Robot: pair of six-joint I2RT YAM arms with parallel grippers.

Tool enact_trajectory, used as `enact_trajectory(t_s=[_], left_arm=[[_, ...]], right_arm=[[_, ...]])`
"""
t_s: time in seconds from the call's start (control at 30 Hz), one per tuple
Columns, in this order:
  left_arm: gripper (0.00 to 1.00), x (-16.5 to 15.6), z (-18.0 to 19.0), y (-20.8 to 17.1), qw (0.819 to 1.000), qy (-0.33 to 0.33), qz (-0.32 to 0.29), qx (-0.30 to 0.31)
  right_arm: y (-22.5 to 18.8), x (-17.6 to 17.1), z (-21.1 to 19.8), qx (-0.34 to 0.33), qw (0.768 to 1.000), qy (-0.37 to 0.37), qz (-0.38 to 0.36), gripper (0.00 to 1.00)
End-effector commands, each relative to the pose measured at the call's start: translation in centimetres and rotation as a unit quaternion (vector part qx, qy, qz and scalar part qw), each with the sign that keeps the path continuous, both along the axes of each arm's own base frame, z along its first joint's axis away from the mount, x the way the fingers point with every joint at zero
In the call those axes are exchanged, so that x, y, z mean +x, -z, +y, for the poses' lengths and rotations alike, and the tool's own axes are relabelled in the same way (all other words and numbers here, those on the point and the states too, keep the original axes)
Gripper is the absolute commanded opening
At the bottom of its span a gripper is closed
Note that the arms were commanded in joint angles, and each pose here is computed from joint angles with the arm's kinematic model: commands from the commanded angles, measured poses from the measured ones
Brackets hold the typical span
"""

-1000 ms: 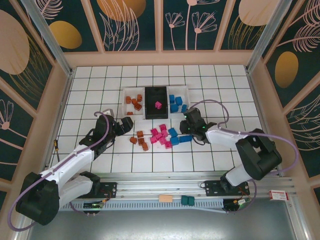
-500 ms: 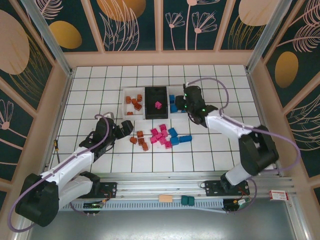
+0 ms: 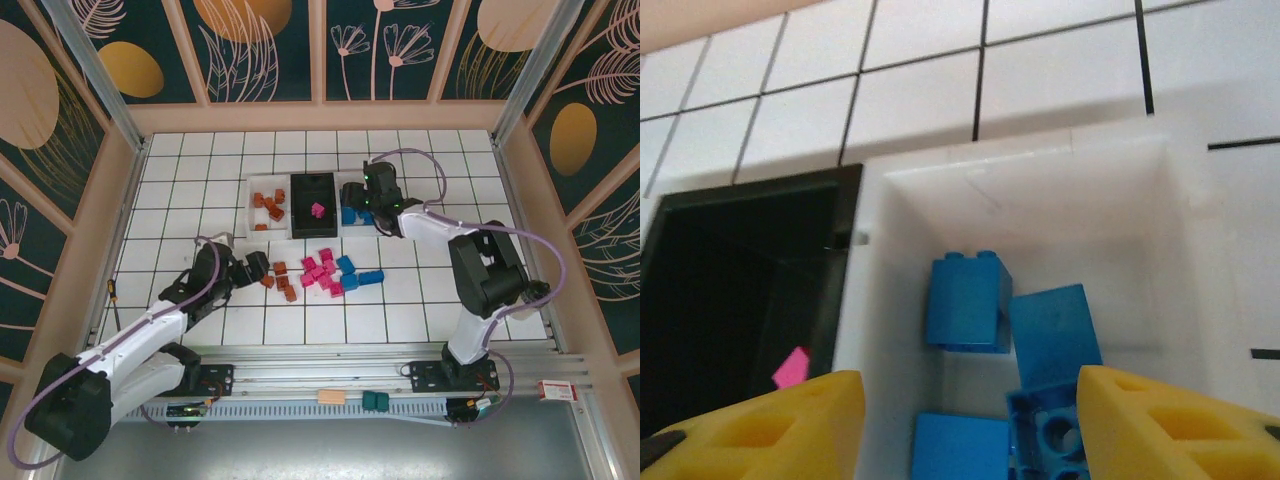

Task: Sort the legos into containers by color
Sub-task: Place the lego in the container, then pick up the lego from the center of the table.

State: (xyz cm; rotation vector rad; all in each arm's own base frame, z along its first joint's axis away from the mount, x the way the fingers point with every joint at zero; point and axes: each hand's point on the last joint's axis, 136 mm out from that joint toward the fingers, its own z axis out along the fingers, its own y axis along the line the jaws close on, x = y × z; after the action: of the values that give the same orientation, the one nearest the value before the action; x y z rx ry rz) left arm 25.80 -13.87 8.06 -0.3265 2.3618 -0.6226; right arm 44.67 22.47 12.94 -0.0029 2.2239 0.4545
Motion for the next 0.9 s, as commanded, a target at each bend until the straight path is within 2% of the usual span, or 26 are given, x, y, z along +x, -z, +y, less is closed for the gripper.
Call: enact_trajectory(t_s=[0.0,0.07,0.23,0.37,0.5,0.7,0.87], left_arm=[[0.85,-1.6,-1.2,2.5,0.999,0.018,0.043,0.018],[0.79,-1.9,-1.7,3.7,0.998,0.023,0.059,0.02],[0.77,-1.4,-1.6,4.0,0.998,0.02,0.052,0.044],[0.68,-1.0,-1.7,4.5,0.996,0.026,0.055,0.063],[0.65,-0.9,-1.6,5.3,0.995,0.027,0.061,0.072],[0.65,0.0,-2.1,5.2,0.995,0.03,0.052,0.077],[0.52,0.8,-2.2,5.5,0.994,0.027,0.051,0.089]], right_arm=[[-3.7,-1.0,0.8,0.035,0.998,-0.011,-0.043,0.59],[-3.7,-1.6,0.7,0.037,0.998,-0.013,-0.041,0.59],[-3.8,-2.8,0.4,0.043,0.998,-0.016,-0.042,0.59],[-4.0,-3.2,0.2,0.045,0.998,-0.015,-0.044,0.59],[-4.0,-3.4,0.1,0.046,0.998,-0.014,-0.044,0.59],[-3.9,-3.5,0.1,0.047,0.998,-0.015,-0.043,0.59],[-3.8,-3.7,0.0,0.045,0.998,-0.014,-0.043,0.59]])
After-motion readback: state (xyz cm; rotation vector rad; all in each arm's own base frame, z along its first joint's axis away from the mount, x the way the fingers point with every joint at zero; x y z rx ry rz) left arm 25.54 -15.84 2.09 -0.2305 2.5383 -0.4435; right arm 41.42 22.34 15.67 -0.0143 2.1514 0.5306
